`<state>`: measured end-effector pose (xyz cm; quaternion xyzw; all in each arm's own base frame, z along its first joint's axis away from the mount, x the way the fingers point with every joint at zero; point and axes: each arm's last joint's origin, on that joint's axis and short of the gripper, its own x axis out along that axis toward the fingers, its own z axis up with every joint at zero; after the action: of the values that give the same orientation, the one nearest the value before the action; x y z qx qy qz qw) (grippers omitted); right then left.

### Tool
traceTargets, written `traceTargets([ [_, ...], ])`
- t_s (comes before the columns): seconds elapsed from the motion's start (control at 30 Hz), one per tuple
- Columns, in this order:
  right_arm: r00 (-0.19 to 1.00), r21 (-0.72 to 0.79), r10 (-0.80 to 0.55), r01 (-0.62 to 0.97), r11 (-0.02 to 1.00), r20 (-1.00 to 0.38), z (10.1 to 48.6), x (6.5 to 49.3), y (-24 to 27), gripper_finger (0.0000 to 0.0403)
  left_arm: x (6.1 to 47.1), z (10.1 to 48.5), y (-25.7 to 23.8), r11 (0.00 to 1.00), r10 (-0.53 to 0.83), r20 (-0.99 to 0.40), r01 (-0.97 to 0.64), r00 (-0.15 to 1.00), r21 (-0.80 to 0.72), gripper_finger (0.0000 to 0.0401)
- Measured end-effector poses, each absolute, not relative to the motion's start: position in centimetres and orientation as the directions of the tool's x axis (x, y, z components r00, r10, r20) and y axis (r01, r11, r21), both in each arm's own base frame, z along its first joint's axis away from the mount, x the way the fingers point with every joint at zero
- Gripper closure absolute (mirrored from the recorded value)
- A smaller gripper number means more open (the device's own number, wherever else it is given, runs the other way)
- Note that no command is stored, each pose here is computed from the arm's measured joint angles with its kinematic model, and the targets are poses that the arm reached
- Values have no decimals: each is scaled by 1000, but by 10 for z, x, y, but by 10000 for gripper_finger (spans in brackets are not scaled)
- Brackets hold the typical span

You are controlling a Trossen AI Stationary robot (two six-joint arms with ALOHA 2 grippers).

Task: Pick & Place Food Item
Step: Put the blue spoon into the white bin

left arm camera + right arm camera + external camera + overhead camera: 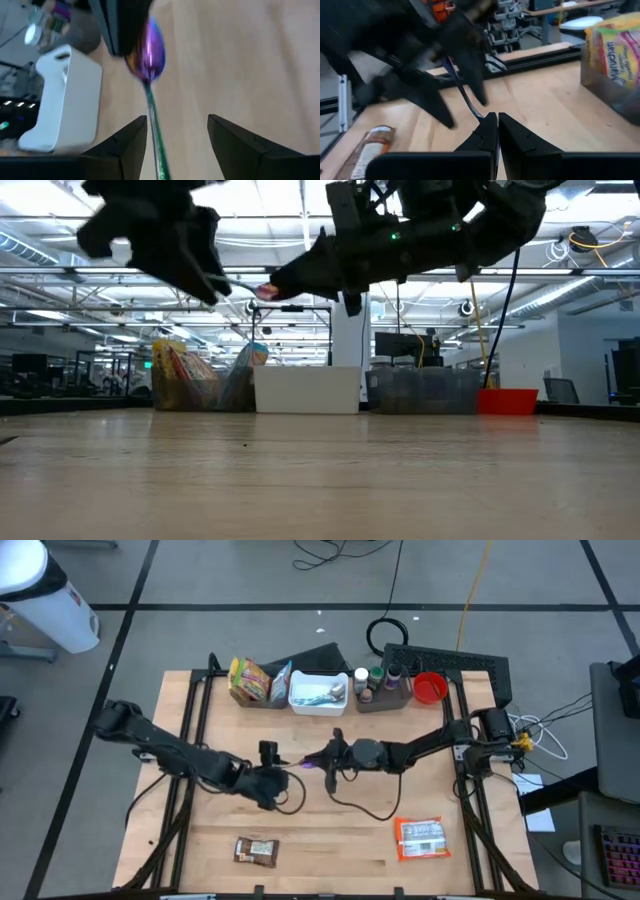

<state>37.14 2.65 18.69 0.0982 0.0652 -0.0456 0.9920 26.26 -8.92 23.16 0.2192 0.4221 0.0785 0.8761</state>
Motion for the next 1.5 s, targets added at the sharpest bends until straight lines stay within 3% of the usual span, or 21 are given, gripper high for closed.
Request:
traceTargets([
  [0.33,990,196,-50,75,978,-130,188,372,26,403,268,216,-87,810,472,-668,16,575,586,209],
  [0.77,990,179,-76,96,979,-118,190,372,25,403,274,237,-89,806,466,-665,31,584,592,249],
  [1.2,989,179,-80,101,979,-122,189,372,25,403,273,239,-85,816,476,-686,16,551,578,244],
  [1.5,990,175,-80,100,980,-120,189,372,25,403,273,237,-81,829,469,-705,10,531,559,292],
])
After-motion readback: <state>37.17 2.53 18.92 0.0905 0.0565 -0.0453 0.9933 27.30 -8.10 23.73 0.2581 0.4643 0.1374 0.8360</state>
